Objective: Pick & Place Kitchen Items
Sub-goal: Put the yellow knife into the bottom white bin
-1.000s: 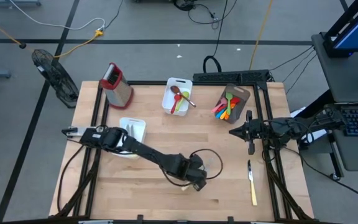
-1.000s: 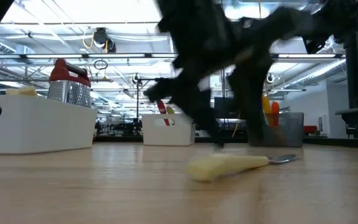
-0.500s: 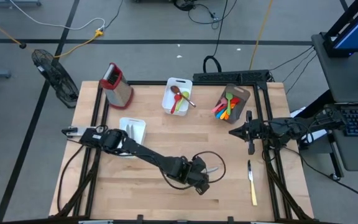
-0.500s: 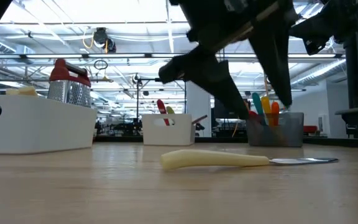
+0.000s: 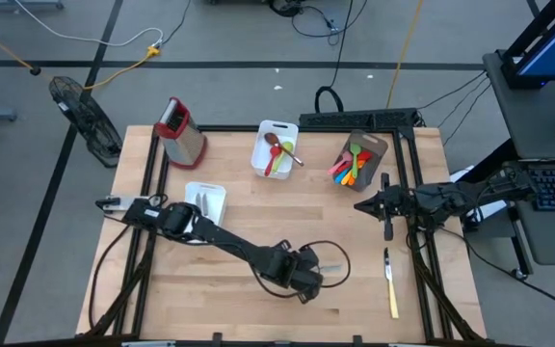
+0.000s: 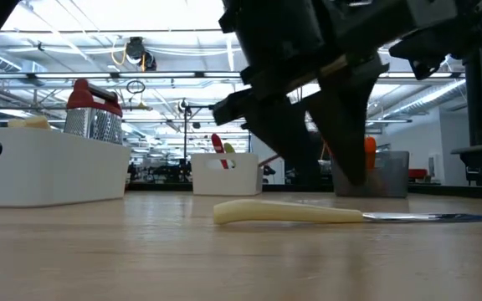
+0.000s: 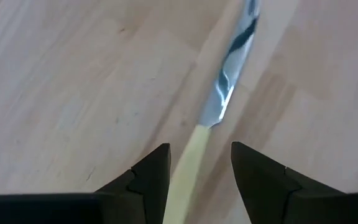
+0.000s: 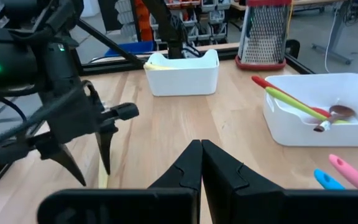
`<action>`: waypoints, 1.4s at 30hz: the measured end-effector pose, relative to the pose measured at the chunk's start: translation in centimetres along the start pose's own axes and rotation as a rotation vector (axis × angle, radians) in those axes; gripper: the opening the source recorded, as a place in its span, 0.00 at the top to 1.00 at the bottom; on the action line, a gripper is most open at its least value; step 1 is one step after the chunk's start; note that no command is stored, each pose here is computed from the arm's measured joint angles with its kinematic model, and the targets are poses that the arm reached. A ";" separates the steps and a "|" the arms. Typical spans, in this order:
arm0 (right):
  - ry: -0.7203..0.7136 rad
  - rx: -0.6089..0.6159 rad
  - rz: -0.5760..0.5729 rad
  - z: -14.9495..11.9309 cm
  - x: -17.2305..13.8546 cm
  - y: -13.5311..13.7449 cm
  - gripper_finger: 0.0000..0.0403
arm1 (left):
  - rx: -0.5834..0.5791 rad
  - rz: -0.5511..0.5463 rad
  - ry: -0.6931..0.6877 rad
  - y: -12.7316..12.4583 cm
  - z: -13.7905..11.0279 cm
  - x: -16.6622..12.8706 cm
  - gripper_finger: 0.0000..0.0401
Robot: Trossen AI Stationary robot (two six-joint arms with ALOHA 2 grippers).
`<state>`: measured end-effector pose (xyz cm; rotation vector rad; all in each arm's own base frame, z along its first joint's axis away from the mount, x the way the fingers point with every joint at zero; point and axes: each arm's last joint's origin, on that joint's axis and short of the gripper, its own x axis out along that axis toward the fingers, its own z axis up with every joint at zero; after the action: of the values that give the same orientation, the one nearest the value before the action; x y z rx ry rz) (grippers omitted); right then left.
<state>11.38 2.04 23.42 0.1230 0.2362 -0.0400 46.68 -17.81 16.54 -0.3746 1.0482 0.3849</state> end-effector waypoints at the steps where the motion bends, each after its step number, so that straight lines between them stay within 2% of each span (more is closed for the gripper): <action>1: 0.002 0.007 0.000 0.0 0.0 0.0 0.99 | 0.010 -0.008 -0.003 -0.1 0.1 0.0 0.57; 4: 0.015 0.008 -0.002 -0.1 0.0 0.0 0.99 | 0.069 -0.013 0.001 -0.1 0.1 -0.1 0.57; 13: 0.015 0.005 -0.003 -0.1 0.0 0.0 0.99 | 0.361 -0.056 0.037 -0.2 -0.1 -0.1 0.57; 18: 0.015 -0.002 -0.003 -0.1 0.0 0.0 0.99 | 0.441 -0.113 0.074 -0.3 -0.2 -0.2 0.57; 20: 0.015 -0.003 -0.003 -0.1 0.0 0.0 0.99 | 0.453 -0.122 0.081 -0.3 -0.3 -0.2 0.57; 26: 0.015 -0.003 -0.003 -0.1 0.0 0.0 0.99 | 0.444 -0.055 0.036 -0.1 0.0 -0.1 0.57; 36: 0.015 -0.003 -0.003 -0.1 0.0 0.0 0.99 | 0.435 -0.055 0.039 0.4 0.3 0.2 0.57; 40: 0.015 -0.003 -0.003 -0.1 0.0 0.0 0.99 | 0.395 -0.022 0.088 1.5 -0.3 1.5 0.57; 42: 0.015 -0.003 -0.003 -0.1 0.0 0.0 0.99 | 0.365 -0.048 0.122 1.9 -0.7 2.1 0.57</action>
<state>11.34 2.03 23.28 0.1200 0.2511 -0.0413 46.19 -16.19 14.17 -0.0964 1.2006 0.1237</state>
